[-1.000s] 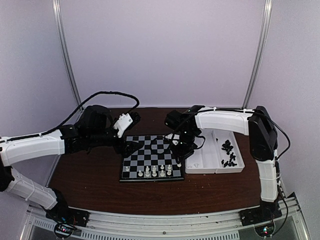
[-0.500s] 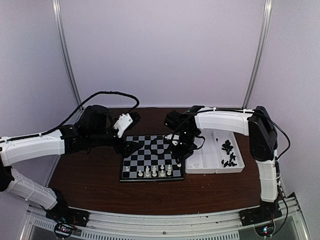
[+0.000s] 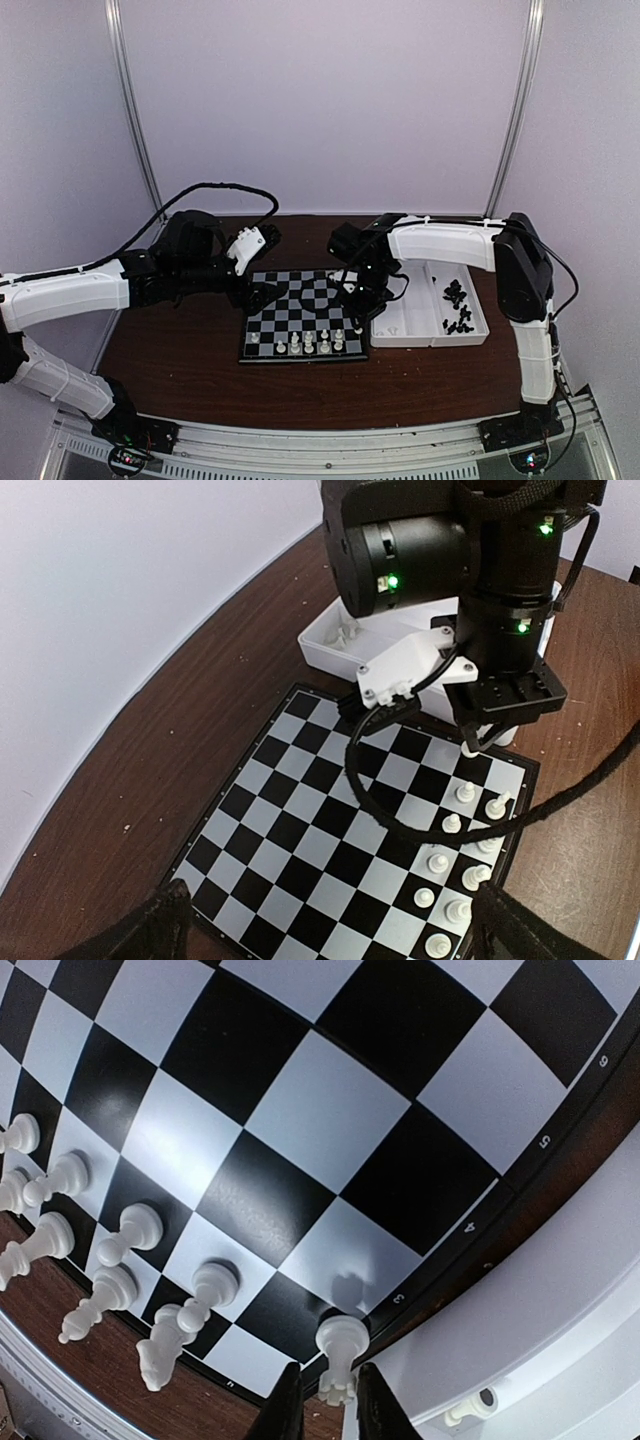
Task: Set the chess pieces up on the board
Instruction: Adjust the chess piece on the chessboard.
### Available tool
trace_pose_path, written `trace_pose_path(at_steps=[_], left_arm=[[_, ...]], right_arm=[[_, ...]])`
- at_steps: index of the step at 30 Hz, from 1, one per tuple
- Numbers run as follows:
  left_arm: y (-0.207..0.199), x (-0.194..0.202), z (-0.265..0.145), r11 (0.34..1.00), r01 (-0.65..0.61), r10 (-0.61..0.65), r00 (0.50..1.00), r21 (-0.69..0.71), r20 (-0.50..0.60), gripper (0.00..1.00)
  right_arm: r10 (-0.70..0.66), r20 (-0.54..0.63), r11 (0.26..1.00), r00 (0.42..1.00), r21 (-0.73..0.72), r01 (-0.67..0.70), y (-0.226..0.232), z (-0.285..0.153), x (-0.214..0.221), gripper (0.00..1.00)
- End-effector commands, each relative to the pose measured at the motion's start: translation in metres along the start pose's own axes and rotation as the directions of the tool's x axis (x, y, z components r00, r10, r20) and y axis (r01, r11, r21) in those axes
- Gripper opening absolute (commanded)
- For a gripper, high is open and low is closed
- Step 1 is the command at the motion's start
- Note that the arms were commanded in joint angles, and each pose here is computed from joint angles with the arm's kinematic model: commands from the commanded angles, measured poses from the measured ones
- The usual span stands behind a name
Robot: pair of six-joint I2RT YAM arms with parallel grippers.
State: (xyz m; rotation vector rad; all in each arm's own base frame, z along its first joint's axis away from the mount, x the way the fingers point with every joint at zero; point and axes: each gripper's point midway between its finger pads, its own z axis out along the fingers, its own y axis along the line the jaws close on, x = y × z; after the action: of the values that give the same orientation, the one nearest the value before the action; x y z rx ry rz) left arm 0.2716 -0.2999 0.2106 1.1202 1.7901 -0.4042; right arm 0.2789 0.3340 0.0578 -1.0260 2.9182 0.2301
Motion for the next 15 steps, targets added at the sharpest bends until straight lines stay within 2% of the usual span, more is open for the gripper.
trace_pose_path(at_steps=[1,6,15], left_arm=[[0.001,-0.012,-0.005,1.0,0.003,-0.002,0.999,-0.009,0.035,0.98],[0.001,-0.012,-0.005,1.0,0.003,-0.002,0.999,-0.009,0.035,0.98],[0.001,-0.012,-0.006,1.0,0.004,-0.004,0.999,-0.008,0.035,0.98]], right_arm=[[-0.005,-0.024,1.0,1.0,0.013,0.005,-0.001,0.01,0.005,0.19],[-0.003,-0.009,1.0,1.0,0.013,0.003,0.0,0.003,0.005,0.14],[-0.006,0.002,1.0,1.0,0.011,0.006,0.008,-0.004,0.013,0.12]])
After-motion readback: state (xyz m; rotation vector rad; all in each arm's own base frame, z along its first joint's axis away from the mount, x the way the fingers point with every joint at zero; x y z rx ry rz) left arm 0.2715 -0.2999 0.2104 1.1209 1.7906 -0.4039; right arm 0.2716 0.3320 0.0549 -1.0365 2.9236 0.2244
